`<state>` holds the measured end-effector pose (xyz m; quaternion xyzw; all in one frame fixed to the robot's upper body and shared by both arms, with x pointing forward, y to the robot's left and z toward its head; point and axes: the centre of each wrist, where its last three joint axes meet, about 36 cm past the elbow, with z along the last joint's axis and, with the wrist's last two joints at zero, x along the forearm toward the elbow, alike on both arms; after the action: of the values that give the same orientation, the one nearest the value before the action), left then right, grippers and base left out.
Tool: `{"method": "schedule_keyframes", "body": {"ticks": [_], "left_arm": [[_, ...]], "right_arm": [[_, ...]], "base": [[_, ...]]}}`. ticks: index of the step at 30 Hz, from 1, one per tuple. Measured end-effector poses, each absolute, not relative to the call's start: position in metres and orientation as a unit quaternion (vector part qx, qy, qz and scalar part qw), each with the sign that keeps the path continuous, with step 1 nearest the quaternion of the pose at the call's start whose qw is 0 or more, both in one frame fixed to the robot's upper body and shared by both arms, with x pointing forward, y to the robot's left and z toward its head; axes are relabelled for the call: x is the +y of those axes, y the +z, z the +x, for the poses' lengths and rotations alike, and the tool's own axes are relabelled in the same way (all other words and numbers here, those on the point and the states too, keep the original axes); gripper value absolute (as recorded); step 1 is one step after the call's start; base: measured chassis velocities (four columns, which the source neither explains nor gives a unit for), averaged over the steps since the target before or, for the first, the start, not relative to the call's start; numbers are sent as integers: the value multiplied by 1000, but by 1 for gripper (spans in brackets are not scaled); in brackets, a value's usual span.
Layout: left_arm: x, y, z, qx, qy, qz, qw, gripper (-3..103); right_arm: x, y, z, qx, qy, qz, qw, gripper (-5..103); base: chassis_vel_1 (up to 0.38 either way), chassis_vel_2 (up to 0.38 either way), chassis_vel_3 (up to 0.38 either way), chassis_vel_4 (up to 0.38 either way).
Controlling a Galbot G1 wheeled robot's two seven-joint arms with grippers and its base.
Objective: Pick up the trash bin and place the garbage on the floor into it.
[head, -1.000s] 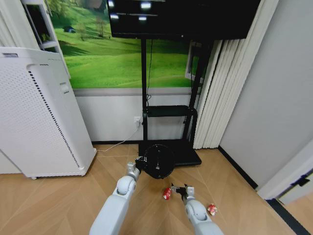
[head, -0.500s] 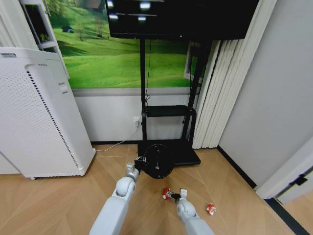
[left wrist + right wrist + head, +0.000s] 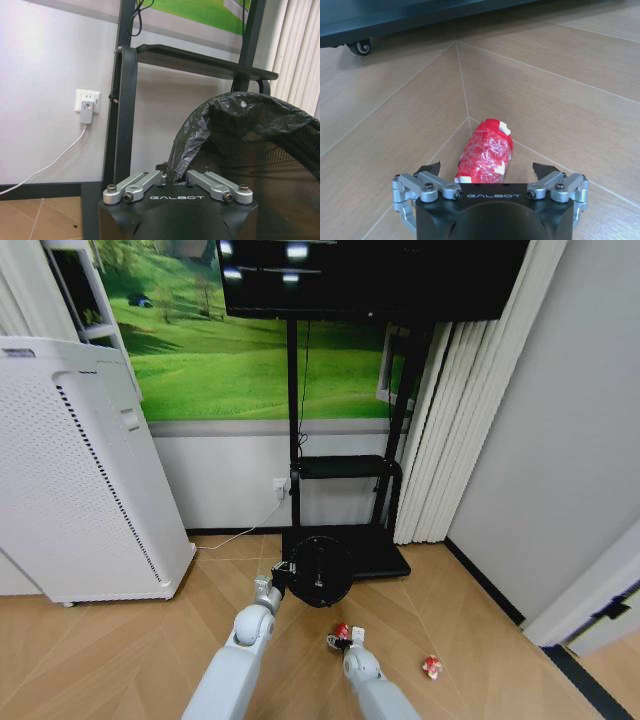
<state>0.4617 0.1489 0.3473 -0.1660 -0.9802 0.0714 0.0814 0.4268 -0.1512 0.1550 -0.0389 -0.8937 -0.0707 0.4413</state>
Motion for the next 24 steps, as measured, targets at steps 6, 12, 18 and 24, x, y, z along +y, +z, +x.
{"method": "schedule_keyframes", "body": {"ticks": [6, 12, 18, 24], "left_arm": [[156, 347, 460, -981, 71, -161, 81, 4], [156, 349, 462, -981, 73, -162, 78, 4], [156, 350, 462, -981, 74, -161, 76, 4], [153, 349, 460, -981, 75, -163, 77, 4]], "right_arm": [[-146, 153, 430, -894, -70, -37, 441, 103], [-140, 150, 428, -900, -63, -32, 429, 79], [-147, 149, 425, -906, -53, -30, 419, 63], [-157, 148, 422, -910, -50, -31, 411, 46]], "base": [[0, 0, 0, 0], [0, 0, 0, 0], [0, 0, 0, 0], [0, 0, 0, 0]]}}
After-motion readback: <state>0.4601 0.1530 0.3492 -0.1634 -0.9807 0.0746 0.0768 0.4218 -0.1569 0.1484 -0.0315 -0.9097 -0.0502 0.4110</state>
